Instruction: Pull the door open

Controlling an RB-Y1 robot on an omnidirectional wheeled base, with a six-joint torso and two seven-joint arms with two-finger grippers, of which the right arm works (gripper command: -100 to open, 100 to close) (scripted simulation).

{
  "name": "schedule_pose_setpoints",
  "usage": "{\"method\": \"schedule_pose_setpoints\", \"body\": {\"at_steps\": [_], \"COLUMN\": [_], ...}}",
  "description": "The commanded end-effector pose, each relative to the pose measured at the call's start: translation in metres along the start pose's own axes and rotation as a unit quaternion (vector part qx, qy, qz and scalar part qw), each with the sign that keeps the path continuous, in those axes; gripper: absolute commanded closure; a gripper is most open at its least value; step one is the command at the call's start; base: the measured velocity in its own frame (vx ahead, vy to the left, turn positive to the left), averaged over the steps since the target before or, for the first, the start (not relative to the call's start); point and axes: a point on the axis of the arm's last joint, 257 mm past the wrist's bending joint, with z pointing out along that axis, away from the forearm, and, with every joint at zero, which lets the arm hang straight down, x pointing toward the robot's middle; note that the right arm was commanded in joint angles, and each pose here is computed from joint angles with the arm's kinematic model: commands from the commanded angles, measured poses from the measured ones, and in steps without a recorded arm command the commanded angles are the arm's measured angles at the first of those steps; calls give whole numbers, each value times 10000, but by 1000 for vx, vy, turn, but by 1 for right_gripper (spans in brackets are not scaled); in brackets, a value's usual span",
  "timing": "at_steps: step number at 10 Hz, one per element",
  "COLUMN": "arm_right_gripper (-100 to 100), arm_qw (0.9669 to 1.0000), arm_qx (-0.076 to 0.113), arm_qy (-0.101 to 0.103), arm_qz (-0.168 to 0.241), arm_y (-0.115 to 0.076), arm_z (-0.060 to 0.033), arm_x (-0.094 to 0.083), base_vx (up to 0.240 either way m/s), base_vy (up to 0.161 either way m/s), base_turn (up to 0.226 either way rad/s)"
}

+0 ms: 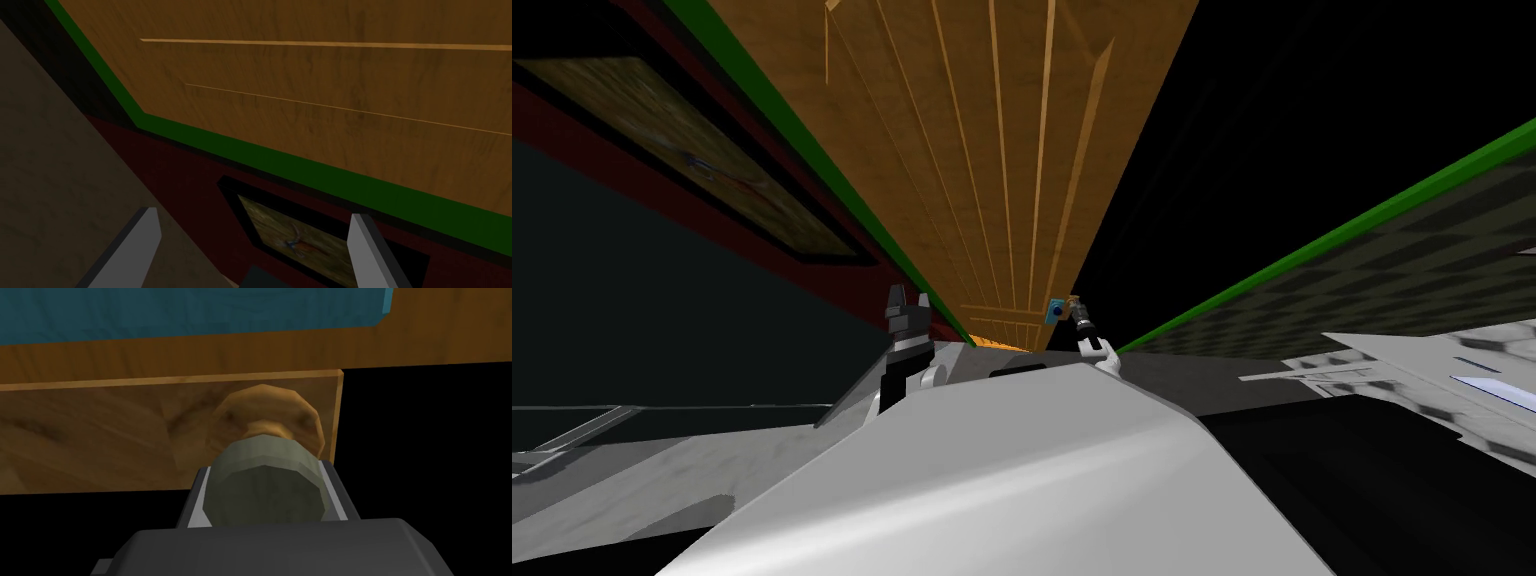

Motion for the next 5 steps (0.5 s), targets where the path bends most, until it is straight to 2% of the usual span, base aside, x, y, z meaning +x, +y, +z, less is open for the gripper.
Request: {"method": "schedule_pose_setpoints", "body": {"at_steps": [1, 2, 3, 4, 5], "arm_right_gripper": [100, 100, 100, -100, -100], "arm_qw": [9998, 9997, 9997, 9997, 9997], "arm_qx": [95, 136, 156, 144, 147], "arm_qy": [-131, -162, -179, -167, -155], "arm_qz": [-77, -103, -117, -100, -93], "arm_y": [-65, -93, -106, -105, -109], "arm_z": [-50, -61, -66, -92, -110], "arm_x": [-218, -298, -338, -340, -335], "base_vx": [-113, -189, -164, -181, -187], "base_vy": [-88, -106, -76, 27, 97], "base_turn": [-169, -273, -155, -25, -6]}}
